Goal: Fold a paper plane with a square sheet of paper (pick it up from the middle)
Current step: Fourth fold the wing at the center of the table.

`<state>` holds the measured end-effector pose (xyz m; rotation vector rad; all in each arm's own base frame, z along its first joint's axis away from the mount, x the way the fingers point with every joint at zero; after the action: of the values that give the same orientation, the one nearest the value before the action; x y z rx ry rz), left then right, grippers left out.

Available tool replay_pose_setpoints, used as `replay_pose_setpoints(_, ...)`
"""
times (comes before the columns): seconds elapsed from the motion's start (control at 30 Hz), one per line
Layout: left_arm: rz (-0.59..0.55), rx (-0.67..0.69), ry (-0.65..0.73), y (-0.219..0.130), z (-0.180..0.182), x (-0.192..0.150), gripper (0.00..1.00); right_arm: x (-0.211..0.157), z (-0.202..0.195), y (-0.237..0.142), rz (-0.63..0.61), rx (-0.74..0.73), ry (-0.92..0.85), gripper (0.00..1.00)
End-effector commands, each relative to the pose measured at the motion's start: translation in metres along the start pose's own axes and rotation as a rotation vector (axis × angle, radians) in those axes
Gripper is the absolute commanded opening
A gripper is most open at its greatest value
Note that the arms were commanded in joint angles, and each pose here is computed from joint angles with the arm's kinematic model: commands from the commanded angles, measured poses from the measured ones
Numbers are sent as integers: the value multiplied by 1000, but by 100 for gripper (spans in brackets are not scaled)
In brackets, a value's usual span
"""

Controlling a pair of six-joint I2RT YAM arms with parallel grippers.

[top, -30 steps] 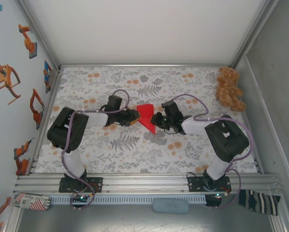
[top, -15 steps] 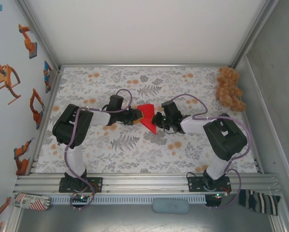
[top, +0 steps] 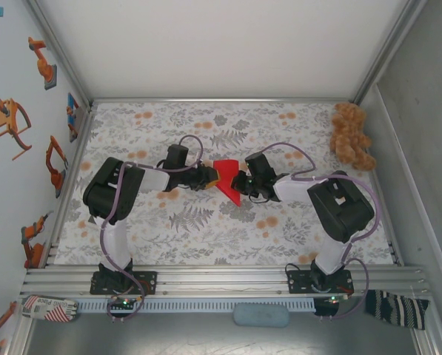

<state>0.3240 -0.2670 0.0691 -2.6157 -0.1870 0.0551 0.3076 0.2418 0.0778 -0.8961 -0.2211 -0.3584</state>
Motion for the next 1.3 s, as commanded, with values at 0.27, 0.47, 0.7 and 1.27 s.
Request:
replay_pose_setpoints(0.27, -11, -22, 49, -2, -8, 9, 9, 6, 4, -15, -42, -60, -72, 5)
replay_pose_setpoints(0.47, -96, 31, 2, -17, -9, 17, 7, 19, 15, -40, -107, -94, -241, 12)
replay_pose_setpoints(0.7, -230, 122, -126, -45, -3, 30, 7, 25, 27, -43, -145, -98, -510, 31)
replay_pose_setpoints(1.27, -270, 298, -244, -59, -14, 19, 8, -18, 69, 14, -130, -45, -993, 50)
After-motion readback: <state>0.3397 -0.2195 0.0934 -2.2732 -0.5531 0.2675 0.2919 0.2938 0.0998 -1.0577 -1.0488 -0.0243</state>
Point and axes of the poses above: each hand's point on the last joint's axis, 136 mm out from that joint toward the fingers, its own y axis out along the fingers, its own z axis along the line the jaws close on, x = y × z, the point moved 6 cm from there along -y, back along the fingers, and after that the axes turned 5 degrees about -y, right-handed, at the moved point
